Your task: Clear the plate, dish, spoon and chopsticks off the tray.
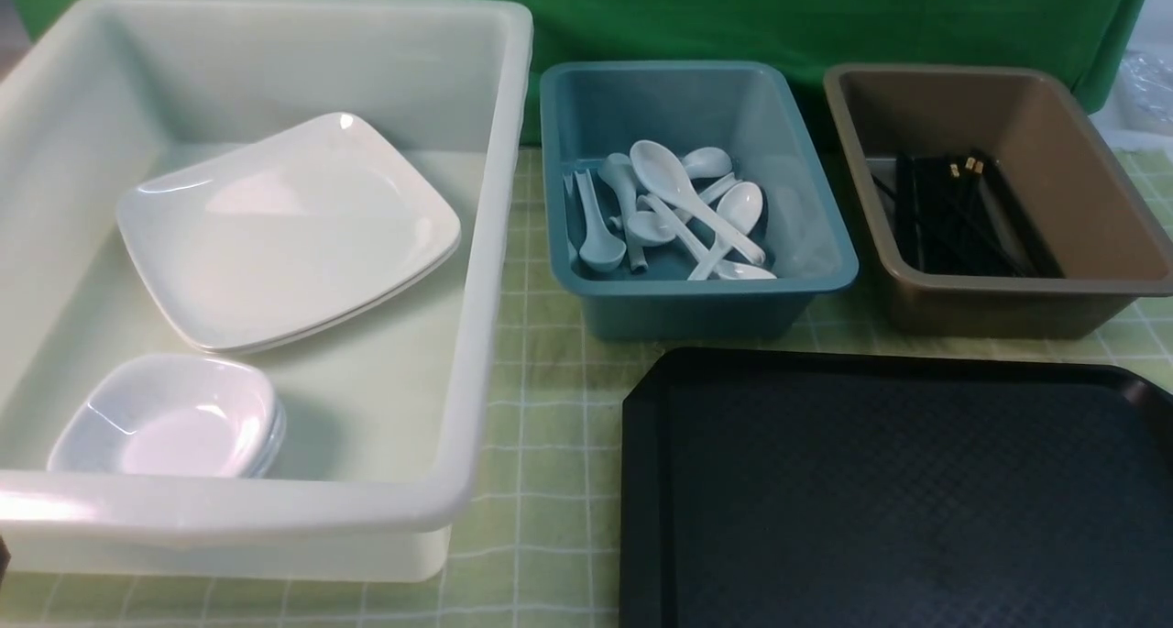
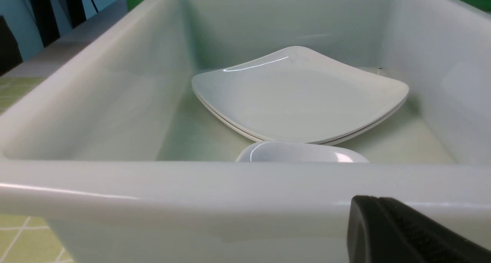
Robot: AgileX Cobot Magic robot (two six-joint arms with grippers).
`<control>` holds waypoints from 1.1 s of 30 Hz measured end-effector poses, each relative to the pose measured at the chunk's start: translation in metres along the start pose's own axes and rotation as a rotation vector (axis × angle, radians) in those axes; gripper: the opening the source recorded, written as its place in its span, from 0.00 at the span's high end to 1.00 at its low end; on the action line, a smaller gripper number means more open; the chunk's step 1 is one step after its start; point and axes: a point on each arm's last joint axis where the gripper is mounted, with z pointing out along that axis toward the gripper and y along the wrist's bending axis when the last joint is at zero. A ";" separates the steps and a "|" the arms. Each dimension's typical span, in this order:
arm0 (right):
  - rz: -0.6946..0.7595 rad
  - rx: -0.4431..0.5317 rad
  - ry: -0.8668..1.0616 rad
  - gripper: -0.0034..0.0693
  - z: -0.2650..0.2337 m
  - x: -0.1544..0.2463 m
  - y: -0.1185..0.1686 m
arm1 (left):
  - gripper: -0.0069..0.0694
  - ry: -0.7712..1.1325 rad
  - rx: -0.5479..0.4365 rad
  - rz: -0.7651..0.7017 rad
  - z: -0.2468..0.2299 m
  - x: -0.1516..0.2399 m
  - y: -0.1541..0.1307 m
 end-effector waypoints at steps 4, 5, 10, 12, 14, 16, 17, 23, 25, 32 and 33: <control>0.005 0.000 0.000 0.63 0.000 0.000 0.000 | 0.91 -0.002 -0.001 0.005 0.000 0.000 0.000; 0.006 0.000 0.000 0.63 0.000 0.000 0.000 | 0.91 -0.002 -0.001 0.005 0.000 0.000 0.000; 0.014 -0.001 0.000 0.63 0.000 0.000 0.000 | 0.91 -0.002 -0.002 0.010 0.000 0.000 0.000; 0.016 -0.001 0.000 0.63 0.000 0.000 0.000 | 0.91 -0.002 -0.002 0.010 0.000 0.000 0.000; 0.017 -0.001 0.000 0.63 0.000 0.000 0.000 | 0.91 -0.002 -0.002 0.011 0.000 0.000 0.000; 0.018 -0.001 0.000 0.63 0.000 0.000 0.000 | 0.91 -0.002 -0.002 0.011 0.000 0.000 0.000; 0.018 -0.001 0.000 0.63 0.000 0.000 0.000 | 0.91 -0.002 -0.002 0.011 0.000 0.000 0.000; 0.019 -0.002 0.000 0.63 0.000 0.000 0.000 | 0.91 -0.002 -0.002 0.011 0.000 0.000 0.000; 0.019 -0.002 0.000 0.63 0.000 0.000 0.000 | 0.91 -0.002 -0.002 0.011 0.000 0.000 0.000; 0.020 -0.002 0.000 0.63 0.000 0.000 0.000 | 0.91 -0.002 -0.002 0.012 0.000 0.000 0.000; 0.020 -0.002 0.000 0.63 0.000 0.000 0.000 | 0.91 -0.002 -0.002 0.012 0.000 0.000 0.000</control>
